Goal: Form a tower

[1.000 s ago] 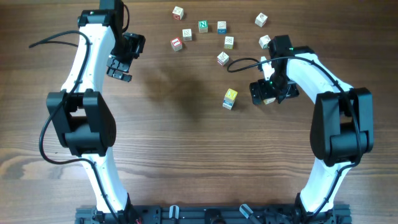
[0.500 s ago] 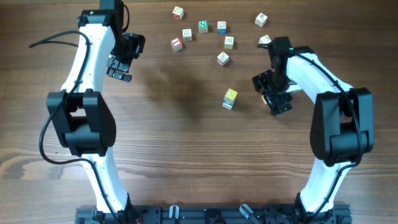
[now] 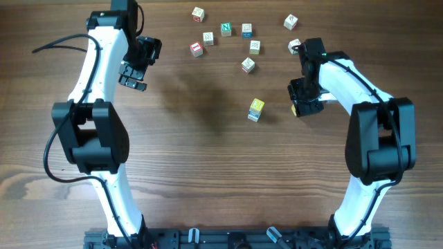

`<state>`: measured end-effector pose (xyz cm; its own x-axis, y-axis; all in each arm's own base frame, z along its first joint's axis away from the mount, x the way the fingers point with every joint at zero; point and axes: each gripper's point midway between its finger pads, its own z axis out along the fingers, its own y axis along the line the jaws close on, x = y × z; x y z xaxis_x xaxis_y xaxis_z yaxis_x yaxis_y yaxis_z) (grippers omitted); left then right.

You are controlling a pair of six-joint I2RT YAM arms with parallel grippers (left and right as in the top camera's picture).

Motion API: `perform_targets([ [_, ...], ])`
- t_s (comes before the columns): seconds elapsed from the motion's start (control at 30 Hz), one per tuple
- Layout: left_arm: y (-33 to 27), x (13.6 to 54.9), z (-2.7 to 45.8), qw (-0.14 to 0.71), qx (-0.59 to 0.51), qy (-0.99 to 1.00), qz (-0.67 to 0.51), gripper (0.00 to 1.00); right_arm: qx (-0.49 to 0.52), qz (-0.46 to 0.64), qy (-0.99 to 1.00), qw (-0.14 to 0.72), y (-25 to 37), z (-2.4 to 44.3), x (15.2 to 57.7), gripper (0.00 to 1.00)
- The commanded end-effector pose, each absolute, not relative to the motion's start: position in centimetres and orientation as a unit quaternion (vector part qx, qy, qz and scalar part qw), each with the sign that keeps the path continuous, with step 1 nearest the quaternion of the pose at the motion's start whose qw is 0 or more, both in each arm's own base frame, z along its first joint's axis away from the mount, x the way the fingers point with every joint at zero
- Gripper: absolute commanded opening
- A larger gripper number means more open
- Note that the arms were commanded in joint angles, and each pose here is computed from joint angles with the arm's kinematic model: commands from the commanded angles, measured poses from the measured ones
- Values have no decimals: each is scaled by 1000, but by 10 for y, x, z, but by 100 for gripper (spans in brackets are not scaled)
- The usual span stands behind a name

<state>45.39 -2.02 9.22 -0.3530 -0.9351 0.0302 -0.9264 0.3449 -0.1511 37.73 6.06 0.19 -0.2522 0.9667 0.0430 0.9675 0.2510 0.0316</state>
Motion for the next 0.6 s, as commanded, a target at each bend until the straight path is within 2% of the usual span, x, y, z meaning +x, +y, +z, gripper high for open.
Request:
perform_targets([
  [0.0,-17,453,104,44,-564,821,-74,100,-606,-11,-795,4,54,-4,375,48],
  [0.1,-17,453,104,44,-564,821,-74,100,-597,-10,-802,6,54,-4,375,31],
  [0.3,-17,453,104,44,-564,821,-74,100,-596,-1,-803,16,53,-3,368,19],
  [0.33,-17,453,104,44,-564,821,-74,100,-568,-2,-823,15,53,-3,368,8],
  [0.37,-17,453,104,44,-564,821,-74,100,-549,-3,-836,16,54,-3,368,4],
  [0.43,-17,453,104,44,-564,821,-74,100,-486,-6,-874,14,54,-3,369,4],
  [0.57,-17,453,104,44,-564,821,-74,100,-275,-69,-959,0,74,27,387,4],
])
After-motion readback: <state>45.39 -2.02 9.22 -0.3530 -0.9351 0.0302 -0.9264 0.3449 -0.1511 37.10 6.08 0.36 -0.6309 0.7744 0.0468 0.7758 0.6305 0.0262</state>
